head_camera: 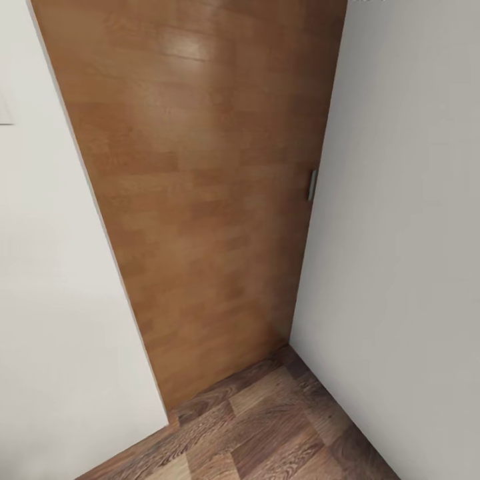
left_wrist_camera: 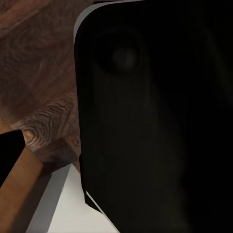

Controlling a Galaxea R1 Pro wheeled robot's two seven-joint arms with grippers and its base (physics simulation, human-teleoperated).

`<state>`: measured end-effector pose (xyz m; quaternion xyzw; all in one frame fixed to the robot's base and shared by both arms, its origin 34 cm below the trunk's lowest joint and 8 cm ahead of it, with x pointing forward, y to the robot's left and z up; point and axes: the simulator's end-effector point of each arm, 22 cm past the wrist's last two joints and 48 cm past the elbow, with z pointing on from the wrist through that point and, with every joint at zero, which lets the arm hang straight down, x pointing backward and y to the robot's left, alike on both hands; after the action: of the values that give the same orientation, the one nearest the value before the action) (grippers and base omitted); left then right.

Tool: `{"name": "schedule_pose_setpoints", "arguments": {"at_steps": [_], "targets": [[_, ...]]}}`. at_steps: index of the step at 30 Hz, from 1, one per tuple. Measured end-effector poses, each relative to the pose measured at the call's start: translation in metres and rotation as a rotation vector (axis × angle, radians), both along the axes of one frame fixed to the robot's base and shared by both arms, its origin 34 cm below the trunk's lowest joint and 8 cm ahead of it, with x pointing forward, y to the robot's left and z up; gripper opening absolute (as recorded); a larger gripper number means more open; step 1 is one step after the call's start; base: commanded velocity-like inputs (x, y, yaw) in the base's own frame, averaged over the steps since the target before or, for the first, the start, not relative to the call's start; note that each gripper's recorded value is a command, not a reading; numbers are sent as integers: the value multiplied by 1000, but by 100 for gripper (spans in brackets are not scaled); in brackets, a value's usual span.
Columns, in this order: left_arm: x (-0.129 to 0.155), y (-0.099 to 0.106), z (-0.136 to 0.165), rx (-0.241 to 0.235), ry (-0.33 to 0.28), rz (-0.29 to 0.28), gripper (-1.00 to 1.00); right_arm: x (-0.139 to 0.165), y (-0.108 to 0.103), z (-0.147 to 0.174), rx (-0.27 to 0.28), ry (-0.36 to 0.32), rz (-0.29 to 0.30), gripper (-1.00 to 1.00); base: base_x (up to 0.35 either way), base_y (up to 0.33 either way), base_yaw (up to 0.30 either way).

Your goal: In the bedroom, move the book from the bed onto either nightstand, and place the two sandals side by side next to the bed.

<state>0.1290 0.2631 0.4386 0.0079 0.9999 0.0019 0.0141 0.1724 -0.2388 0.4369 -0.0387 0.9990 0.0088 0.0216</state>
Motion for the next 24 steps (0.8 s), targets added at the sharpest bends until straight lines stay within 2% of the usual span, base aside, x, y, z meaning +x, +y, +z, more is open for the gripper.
{"name": "schedule_pose_setpoints", "arguments": {"at_steps": [17, 24], "targets": [[0, 0, 0, 0, 0, 0, 100, 0, 0, 0, 0, 0, 0, 100, 1, 33, -259], [0, 0, 0, 0, -1, 0, 100, 0, 1, 0, 1, 0, 0, 100, 0, 124, -94]]}}
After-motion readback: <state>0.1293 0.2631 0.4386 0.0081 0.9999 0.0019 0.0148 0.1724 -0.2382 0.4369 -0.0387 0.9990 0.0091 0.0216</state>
